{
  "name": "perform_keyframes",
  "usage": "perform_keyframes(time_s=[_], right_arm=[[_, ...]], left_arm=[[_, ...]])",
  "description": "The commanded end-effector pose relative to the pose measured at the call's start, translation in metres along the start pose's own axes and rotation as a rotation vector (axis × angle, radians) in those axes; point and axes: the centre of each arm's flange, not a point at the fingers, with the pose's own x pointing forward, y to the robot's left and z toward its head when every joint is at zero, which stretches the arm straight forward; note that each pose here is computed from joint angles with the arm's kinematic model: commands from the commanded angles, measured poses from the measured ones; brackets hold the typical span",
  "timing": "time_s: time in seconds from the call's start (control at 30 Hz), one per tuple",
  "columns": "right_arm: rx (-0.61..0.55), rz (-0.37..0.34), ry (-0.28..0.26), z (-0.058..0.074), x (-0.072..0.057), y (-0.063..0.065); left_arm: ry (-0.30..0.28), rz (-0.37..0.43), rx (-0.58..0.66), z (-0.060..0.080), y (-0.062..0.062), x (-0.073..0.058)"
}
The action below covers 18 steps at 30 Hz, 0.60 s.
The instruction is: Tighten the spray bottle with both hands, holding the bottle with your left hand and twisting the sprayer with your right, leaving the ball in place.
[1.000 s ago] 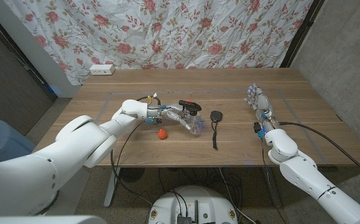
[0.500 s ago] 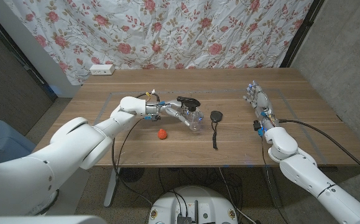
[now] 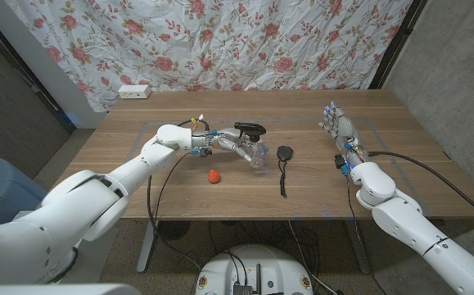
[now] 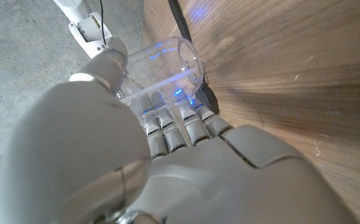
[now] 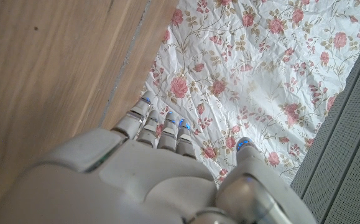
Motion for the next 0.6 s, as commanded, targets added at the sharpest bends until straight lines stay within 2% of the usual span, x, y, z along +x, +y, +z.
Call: perform_keyframes(time_s=[0.03, 0.37, 0.6], right_arm=[[-0.025, 0.041, -0.018, 0.012, 0.007, -0.001], [-0.066, 0.065, -0.035, 0.026, 0.007, -0.003], [-0.151, 0.090, -0.034, 0.040, 0.005, -0.004]], left_arm=[[0.041, 0.034, 0.004, 0.012, 0.000, -0.001], [0.061, 0.076, -0.005, 0.018, -0.002, -0.001], [0.080, 0.111, 0.003, 0.019, -0.004, -0.001]])
